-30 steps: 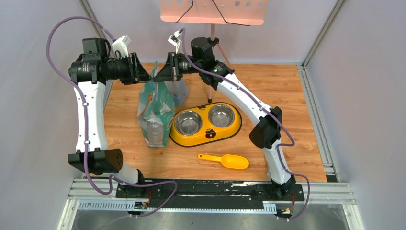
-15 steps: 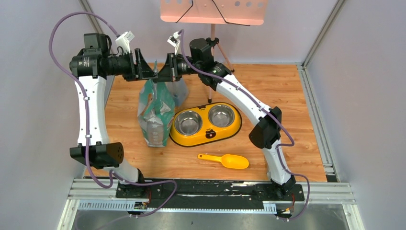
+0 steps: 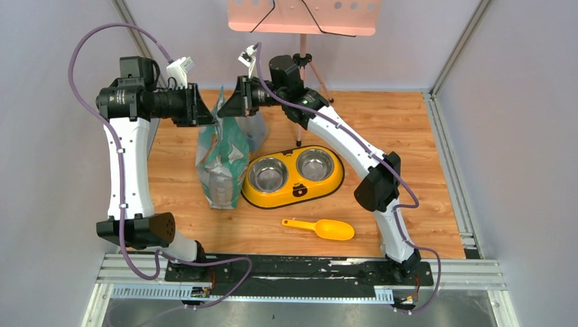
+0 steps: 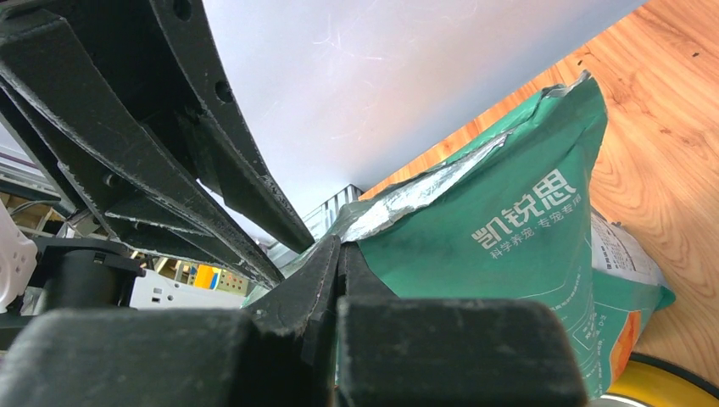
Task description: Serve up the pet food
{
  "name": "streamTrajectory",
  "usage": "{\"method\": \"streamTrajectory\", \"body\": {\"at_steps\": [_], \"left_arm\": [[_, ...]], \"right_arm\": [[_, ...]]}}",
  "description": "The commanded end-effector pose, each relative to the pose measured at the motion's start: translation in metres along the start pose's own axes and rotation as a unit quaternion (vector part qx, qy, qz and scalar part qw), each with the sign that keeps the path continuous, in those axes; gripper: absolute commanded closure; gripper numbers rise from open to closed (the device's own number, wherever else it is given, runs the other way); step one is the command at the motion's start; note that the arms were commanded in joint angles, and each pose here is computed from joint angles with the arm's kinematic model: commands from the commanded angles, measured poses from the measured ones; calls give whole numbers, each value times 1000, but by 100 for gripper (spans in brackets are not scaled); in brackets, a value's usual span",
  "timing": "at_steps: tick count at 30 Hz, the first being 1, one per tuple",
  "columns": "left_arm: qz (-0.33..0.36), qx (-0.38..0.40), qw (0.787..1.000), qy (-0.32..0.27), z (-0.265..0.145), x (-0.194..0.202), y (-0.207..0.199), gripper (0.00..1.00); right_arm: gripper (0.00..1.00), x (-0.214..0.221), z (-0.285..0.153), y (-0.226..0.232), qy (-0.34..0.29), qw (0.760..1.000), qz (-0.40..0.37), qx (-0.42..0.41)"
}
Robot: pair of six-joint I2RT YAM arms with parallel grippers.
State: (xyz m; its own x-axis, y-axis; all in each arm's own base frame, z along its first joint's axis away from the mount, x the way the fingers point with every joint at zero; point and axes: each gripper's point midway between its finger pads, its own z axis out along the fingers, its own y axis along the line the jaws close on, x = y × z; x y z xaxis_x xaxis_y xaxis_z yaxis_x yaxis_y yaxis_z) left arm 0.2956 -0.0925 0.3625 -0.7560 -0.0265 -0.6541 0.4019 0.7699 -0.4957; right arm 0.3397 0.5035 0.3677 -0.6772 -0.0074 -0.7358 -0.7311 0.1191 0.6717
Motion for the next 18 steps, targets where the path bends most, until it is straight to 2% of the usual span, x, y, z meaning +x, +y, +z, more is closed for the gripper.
{"method": "streamTrajectory", "body": {"at_steps": [1, 4, 9, 10, 12, 13, 15, 18], "left_arm": [[26, -16, 1000, -4, -8, 5, -1, 71], [25, -29, 999, 1, -7, 8, 4, 78], [20, -35, 999, 10, -4, 12, 10, 97], [18, -36, 999, 10, -3, 12, 11, 96], [9, -28, 1000, 10, 0, 13, 10, 80], [2, -23, 1000, 10, 2, 12, 9, 69], [-2, -9, 1000, 10, 6, 11, 7, 60], [-11, 4, 1000, 13, 11, 9, 4, 56]], "right_arm": [[100, -18, -11, 20, -22, 999, -23, 1], [100, -19, -13, 22, -23, 999, -25, 1], [100, -19, -15, 22, -24, 999, -29, 6], [100, -19, -16, 23, -24, 999, -30, 8], [100, -17, -17, 24, -21, 999, -31, 6], [100, -17, -17, 24, -20, 999, -31, 6], [100, -16, -17, 24, -19, 999, -31, 6], [100, -16, -16, 23, -19, 999, -30, 7]]}}
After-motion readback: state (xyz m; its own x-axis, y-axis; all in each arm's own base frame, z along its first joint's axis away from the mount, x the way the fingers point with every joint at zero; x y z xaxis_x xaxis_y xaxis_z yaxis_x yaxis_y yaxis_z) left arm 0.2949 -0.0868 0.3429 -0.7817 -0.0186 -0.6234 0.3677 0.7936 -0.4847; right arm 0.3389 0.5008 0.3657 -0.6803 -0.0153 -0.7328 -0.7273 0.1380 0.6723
